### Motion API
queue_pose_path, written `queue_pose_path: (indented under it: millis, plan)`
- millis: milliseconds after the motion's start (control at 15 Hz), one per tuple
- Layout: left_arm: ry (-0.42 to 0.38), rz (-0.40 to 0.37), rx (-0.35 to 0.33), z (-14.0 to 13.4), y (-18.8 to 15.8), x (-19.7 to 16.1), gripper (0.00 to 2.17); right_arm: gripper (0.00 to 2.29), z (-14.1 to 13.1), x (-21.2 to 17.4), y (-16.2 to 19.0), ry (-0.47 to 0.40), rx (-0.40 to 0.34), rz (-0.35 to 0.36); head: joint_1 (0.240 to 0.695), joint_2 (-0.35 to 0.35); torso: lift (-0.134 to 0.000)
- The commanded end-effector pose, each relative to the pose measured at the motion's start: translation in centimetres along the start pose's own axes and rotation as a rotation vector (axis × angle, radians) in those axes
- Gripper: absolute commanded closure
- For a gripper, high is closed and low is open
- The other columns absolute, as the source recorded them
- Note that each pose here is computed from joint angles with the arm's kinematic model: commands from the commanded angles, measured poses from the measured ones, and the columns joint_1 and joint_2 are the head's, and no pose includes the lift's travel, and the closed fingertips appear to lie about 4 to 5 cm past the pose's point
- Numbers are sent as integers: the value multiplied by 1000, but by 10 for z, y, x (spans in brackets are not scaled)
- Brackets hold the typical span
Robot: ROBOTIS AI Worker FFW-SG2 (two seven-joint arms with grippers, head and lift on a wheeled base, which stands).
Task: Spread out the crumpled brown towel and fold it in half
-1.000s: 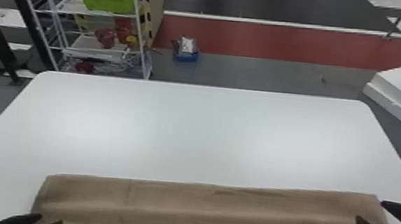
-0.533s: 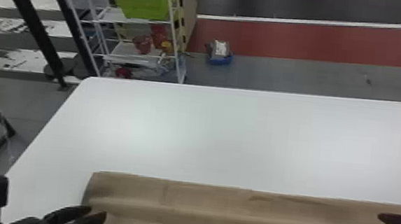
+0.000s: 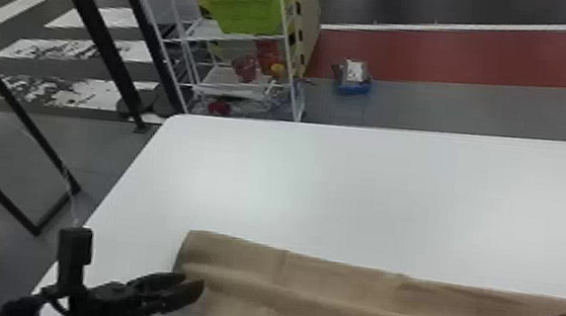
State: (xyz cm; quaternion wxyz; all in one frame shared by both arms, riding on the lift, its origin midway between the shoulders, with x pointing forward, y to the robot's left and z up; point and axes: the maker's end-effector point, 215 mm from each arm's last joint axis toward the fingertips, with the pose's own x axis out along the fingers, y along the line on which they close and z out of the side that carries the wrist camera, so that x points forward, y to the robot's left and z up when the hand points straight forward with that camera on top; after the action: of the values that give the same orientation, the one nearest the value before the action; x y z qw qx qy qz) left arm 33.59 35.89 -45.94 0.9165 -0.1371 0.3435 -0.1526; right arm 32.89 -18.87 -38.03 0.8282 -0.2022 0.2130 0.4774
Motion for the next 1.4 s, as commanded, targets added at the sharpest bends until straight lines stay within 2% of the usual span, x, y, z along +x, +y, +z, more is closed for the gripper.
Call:
queue_pose_path:
  millis: [0,200,467,733,1067,1333]
  plan:
    - [-12,-14,-10,12,-10,-9,478,471,7,14,7,87,-143,61,695,286,-124]
    - [10,-7,-32,9,-16,-18,478,542,29,15,15,115,-259,128,695,319,-124]
    - [20,13,-41,7,-13,-26,478,599,31,16,-2,184,-295,134,695,336,-124]
    - [30,28,-67,5,-9,-26,481,650,20,25,16,220,-290,194,695,341,-124]
    - [32,34,-68,6,-7,-25,478,650,-11,41,46,328,-356,278,695,350,-124]
    - [32,36,-74,4,-4,-26,478,707,-16,42,45,370,-399,281,695,350,-124]
